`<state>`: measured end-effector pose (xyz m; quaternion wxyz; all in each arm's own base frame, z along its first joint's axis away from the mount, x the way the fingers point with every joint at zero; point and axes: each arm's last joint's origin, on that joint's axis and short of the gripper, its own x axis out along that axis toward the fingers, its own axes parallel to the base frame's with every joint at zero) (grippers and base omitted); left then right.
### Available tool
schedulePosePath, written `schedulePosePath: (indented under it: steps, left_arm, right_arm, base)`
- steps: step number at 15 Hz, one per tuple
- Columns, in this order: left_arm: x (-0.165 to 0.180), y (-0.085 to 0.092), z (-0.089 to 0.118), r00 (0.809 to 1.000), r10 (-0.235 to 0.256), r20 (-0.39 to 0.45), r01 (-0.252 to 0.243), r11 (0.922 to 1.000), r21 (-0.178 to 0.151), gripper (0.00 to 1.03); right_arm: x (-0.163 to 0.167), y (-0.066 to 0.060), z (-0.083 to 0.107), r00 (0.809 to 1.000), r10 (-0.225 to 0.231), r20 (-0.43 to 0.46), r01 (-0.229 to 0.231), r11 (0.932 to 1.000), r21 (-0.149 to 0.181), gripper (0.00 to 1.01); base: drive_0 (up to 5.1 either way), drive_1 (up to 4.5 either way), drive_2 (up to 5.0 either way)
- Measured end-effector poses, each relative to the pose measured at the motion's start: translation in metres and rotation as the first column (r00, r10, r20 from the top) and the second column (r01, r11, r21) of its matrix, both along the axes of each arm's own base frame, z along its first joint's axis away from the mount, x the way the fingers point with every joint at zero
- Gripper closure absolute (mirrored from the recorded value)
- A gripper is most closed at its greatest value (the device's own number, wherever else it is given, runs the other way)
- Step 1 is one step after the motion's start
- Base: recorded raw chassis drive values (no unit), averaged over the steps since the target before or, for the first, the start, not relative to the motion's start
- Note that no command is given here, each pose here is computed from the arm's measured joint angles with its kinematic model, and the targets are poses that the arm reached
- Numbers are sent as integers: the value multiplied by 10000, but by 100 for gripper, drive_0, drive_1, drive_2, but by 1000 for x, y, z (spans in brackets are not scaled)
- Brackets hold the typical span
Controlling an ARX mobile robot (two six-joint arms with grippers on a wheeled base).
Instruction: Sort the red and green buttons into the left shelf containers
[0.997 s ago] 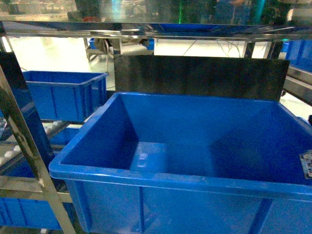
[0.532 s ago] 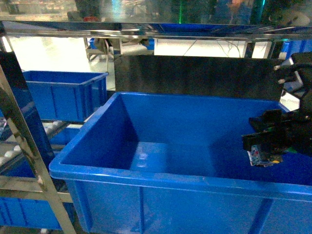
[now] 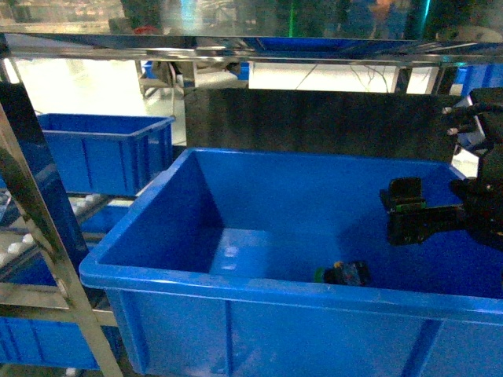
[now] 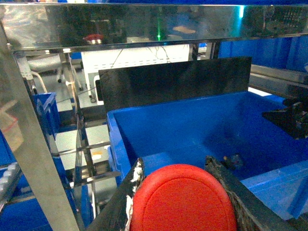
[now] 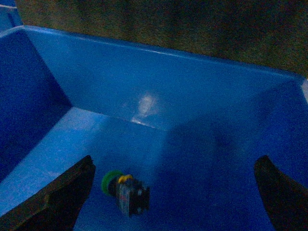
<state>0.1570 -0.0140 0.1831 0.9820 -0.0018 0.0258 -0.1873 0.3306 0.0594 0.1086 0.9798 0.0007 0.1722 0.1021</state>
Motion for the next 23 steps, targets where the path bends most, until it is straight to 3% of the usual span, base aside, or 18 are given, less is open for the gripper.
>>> schedulePosePath:
  steps: [1, 2, 3, 6, 8, 10, 13, 15, 18, 20, 21, 23]
  left_arm:
    - [0, 0, 0, 10000, -4, -4, 4, 10000, 0, 71]
    - [0, 0, 0, 10000, 0, -4, 0, 10000, 0, 71]
    - [0, 0, 0, 10000, 0, -4, 0, 10000, 0, 71]
    - [0, 0, 0, 10000, 0, -5, 0, 10000, -3, 71]
    - [0, 0, 0, 10000, 0, -8, 0, 10000, 0, 71]
    - [0, 0, 0, 10000, 0, -4, 0, 10000, 0, 71]
    - [0, 0, 0, 10000, 0, -8, 0, 10000, 0, 71]
    - [0, 0, 0, 10000, 0, -4, 0, 10000, 0, 71]
    - [0, 0, 0, 10000, 0, -5, 0, 10000, -3, 71]
    - [0, 0, 0, 10000, 0, -8, 0, 10000, 0, 71]
    - [0, 0, 0, 10000, -4, 0, 4, 10000, 0, 71]
    - [0, 0, 0, 10000, 4, -9, -4, 10000, -3, 71]
  right_arm:
    - [-7, -4, 3, 9998, -189, -56, 189, 9998, 18, 3]
    - [-17, -10, 13, 9973, -730, 72, 731, 9972, -181, 3]
    - [-28, -15, 28, 9934, -948, 644, 962, 9952, -192, 3]
    - [-61, -30, 44, 9906, -1011, 917, 1036, 9944, -226, 3]
    - [-89, -43, 49, 9858, -1047, 1312, 1113, 9928, -441, 3]
    - [-118, -58, 57, 9768, -1448, 1581, 1502, 9884, -230, 3]
    - [-138, -65, 65, 9617, -1825, 2045, 1858, 9826, 31, 3]
    - [-173, -75, 70, 9342, -2381, 2657, 2359, 9709, 405, 3]
    - [-211, -82, 65, 9395, -2191, 2631, 2105, 9757, 609, 3]
    - [-222, -83, 69, 9308, -1994, 3064, 1995, 9794, 316, 3]
    - [-221, -83, 68, 9352, -1919, 2976, 1941, 9807, 223, 3]
    - [-221, -83, 67, 9359, -1908, 2962, 1940, 9808, 187, 3]
  base:
    - [0, 0, 0]
    - [0, 0, 0]
    - [0, 0, 0]
    - [0, 0, 0]
    - [0, 0, 0]
    - [0, 0, 0]
    - [0, 0, 0]
    - [0, 0, 0]
    - [0, 0, 0]
    - [0, 0, 0]
    - [0, 0, 0]
    - [0, 0, 0]
